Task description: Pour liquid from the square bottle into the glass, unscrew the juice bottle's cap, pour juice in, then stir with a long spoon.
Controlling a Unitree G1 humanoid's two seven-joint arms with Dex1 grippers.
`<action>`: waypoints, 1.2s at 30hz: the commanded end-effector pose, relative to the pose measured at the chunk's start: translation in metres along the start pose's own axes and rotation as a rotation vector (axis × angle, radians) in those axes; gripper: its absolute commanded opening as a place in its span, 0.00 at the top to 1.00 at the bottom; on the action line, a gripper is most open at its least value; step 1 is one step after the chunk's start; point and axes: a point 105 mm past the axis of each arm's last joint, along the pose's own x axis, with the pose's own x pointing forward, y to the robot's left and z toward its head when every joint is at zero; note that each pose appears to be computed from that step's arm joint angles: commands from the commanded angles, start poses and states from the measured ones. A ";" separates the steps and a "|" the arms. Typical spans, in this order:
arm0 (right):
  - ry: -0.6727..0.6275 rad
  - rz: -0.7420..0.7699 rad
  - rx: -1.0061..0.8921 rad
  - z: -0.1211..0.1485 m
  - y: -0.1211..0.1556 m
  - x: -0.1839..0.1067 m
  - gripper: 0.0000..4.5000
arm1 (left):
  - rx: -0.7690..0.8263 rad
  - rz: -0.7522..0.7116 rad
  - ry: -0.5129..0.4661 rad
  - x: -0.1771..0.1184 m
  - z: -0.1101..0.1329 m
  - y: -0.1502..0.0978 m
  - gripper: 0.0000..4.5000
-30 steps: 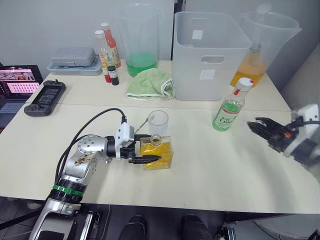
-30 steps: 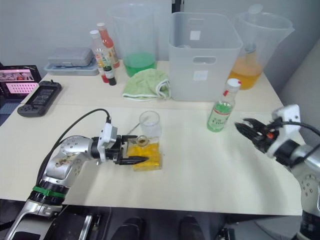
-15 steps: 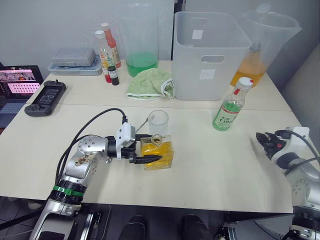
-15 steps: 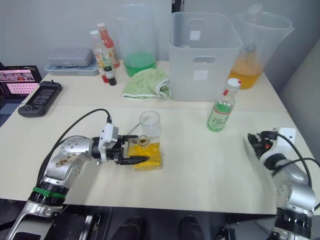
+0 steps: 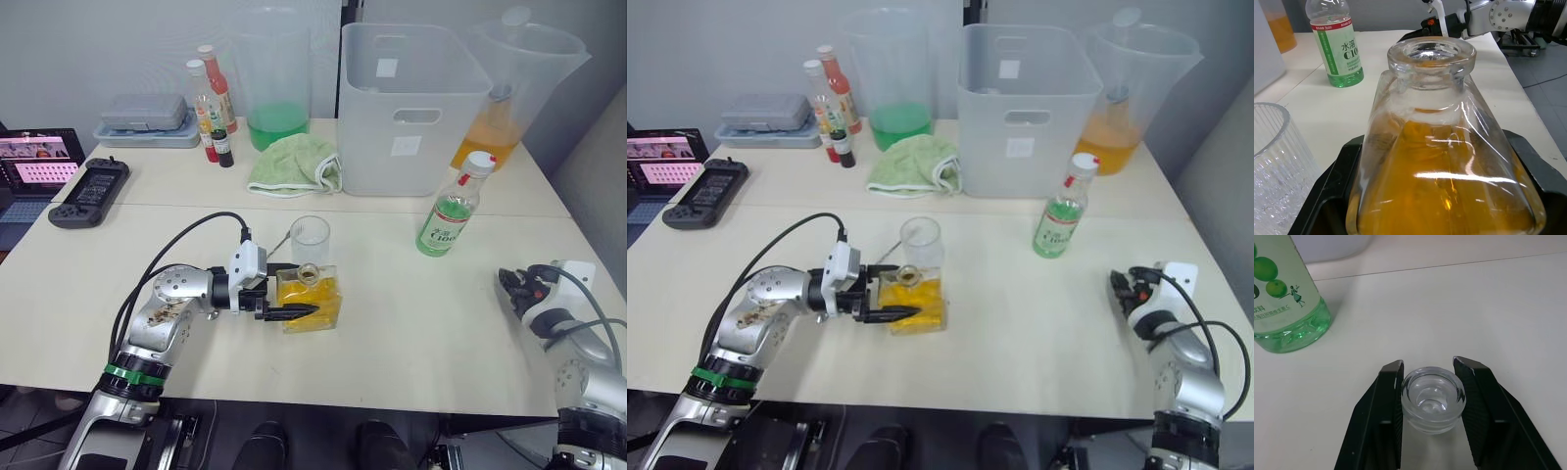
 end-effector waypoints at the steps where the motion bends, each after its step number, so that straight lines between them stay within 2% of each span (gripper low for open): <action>1: -0.119 0.015 -0.026 0.041 0.000 -0.004 0.30 | -0.017 -0.003 0.028 0.007 -0.007 -0.001 0.38; 5: -0.150 0.025 -0.057 0.058 0.000 -0.010 0.01 | -0.019 -0.008 0.028 0.006 -0.007 -0.002 0.38; 8: -0.172 0.058 -0.080 0.073 0.001 -0.016 0.01 | -0.019 -0.012 0.023 0.005 -0.005 -0.002 0.38; 10: -0.178 0.161 -0.097 0.090 0.007 -0.027 0.01 | -0.003 -0.016 -0.001 0.006 0.000 -0.002 0.38; 17: -0.058 0.493 -0.237 0.110 0.042 -0.068 0.01 | -0.014 -0.009 -0.049 0.007 0.016 -0.004 0.38; 20: 0.008 0.692 -0.225 0.114 0.066 -0.090 0.01 | -0.051 -0.007 -0.077 0.006 0.024 -0.005 0.38; 24: 0.097 0.982 -0.250 0.118 0.115 -0.118 0.01 | -0.054 0.004 -0.092 -0.004 0.041 -0.009 0.38; 28: 0.109 1.086 -0.253 0.121 0.134 -0.122 0.01 | -0.066 0.034 -0.101 -0.013 0.055 -0.011 0.38; 33: 0.106 1.235 -0.236 0.123 0.160 -0.119 0.01 | -0.069 0.046 -0.059 -0.038 0.068 -0.019 0.38; 36: 0.096 1.267 -0.246 0.125 0.163 -0.111 0.01 | -0.105 0.210 -0.016 -0.065 0.069 0.001 0.38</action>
